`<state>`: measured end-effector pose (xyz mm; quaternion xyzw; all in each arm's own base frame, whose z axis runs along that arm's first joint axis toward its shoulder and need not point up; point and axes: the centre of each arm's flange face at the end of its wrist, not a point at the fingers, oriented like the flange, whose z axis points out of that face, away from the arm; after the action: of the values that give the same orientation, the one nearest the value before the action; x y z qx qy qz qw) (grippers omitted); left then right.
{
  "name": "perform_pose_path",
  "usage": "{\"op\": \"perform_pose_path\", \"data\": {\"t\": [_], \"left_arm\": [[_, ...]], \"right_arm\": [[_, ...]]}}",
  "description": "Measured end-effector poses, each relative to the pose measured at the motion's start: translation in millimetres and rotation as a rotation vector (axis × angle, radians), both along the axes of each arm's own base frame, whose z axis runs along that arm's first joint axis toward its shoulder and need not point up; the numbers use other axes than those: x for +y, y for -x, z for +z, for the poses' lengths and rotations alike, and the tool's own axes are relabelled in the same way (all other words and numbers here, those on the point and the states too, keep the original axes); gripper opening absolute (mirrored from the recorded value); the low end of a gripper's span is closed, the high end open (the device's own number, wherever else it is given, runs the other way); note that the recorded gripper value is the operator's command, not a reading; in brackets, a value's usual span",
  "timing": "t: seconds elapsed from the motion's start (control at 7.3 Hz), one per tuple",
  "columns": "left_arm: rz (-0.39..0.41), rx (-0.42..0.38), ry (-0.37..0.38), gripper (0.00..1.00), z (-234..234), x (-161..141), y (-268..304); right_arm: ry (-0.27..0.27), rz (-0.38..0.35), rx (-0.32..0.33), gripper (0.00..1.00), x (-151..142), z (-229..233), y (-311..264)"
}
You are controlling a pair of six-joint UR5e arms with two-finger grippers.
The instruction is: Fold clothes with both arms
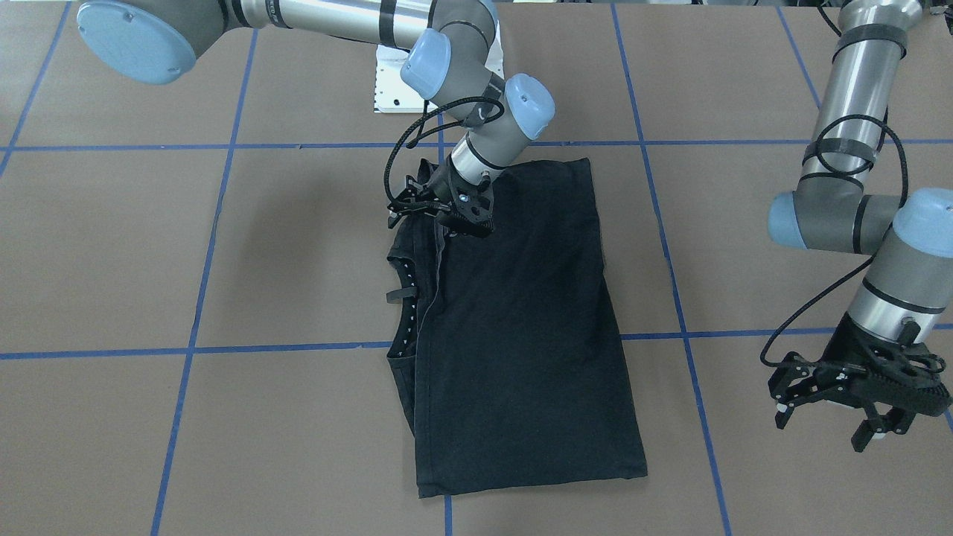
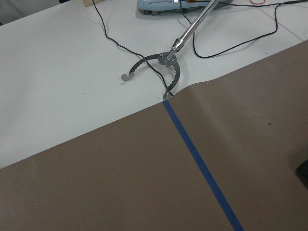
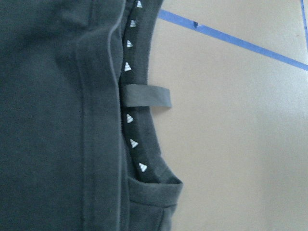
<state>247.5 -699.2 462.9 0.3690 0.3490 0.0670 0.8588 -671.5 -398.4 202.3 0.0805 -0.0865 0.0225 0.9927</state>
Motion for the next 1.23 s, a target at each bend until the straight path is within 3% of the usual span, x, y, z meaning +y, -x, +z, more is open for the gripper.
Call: {"op": "perform_pose_path", "data": {"t": [0.27, 0.55, 0.82, 1.1, 1.23], "left_arm": [[-0.003, 0.004, 0.003, 1.0, -0.8, 0.1, 0.0], [-0.024, 0.043, 0.026, 1.0, -8.0, 1.0, -0.3], [-0.035, 0.16, 0.109, 1.0, -20.6, 19.0, -5.9], [-0.005, 0.289, 0.18, 1.0, -40.2, 84.7, -34.7], [0.014, 0.351, 0.22, 1.0, -51.1, 125.7, -51.7]], "right_arm": [[-0.031, -0.046, -0.005, 1.0, 10.0, 20.8, -40.1], [-0.074, -0.055, -0.079, 1.0, 13.7, 9.1, -78.3], [-0.149, -0.016, -0.274, 1.0, 12.5, -25.3, -115.8], [-0.22, 0.038, -0.506, 1.0, 22.8, -22.1, -151.0], [-0.236, 0.069, -0.592, 1.0, 27.5, -14.7, -163.6]]}}
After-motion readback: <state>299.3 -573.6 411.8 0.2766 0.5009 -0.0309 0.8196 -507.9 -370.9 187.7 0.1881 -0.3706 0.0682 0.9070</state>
